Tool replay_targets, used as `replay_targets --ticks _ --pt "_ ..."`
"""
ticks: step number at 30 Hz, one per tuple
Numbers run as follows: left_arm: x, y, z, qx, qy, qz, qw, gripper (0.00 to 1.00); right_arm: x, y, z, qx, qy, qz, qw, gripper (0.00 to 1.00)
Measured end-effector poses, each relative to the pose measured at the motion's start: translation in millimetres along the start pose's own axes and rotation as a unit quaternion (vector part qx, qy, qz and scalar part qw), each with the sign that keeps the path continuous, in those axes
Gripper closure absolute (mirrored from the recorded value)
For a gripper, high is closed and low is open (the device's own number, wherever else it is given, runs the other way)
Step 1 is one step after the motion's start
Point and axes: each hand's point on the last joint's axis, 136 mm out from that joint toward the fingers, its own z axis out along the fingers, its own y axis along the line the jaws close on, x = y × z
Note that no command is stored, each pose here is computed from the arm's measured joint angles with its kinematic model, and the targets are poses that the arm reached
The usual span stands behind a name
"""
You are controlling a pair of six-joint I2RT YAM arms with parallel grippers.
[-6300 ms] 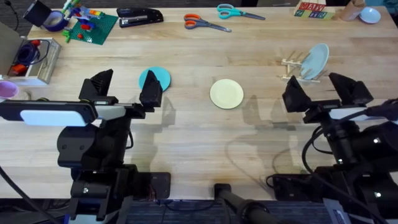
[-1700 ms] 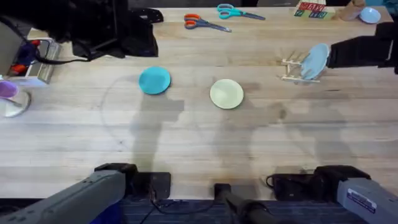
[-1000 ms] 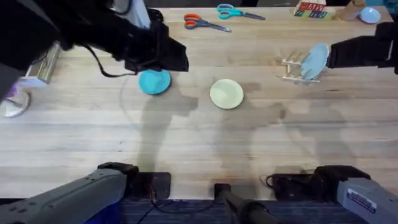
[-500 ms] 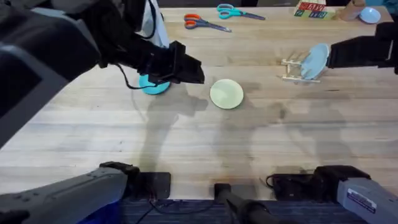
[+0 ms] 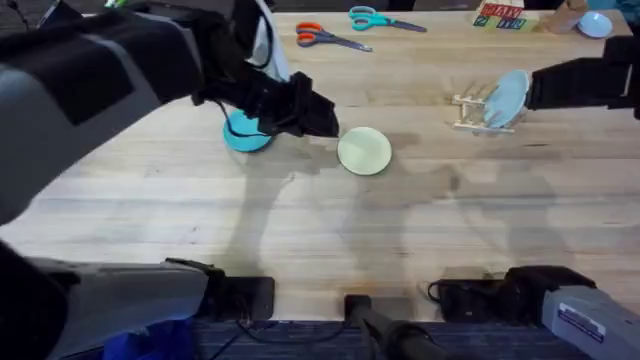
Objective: Pick up the plates from the table one by one and place each into a slot on the dish rack.
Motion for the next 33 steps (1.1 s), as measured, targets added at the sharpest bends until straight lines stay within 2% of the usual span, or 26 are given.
replay_targets --ticks 8,26,33 --pt "0.1 -4.1 32.7 0.007 0.026 0.027 0.999 0.960 0.0 0.0 0.0 0.000 0.000 0.000 1.000 0.007" --pt "-11.5 13.2 53.8 0.005 0.027 0.018 0.999 0.960 0.0 0.0 0.0 0.000 0.000 0.000 1.000 0.007" --pt "-16.6 21.7 56.4 -0.014 0.018 0.021 1.000 0.961 0.0 0.0 0.0 0.000 0.000 0.000 1.000 0.006"
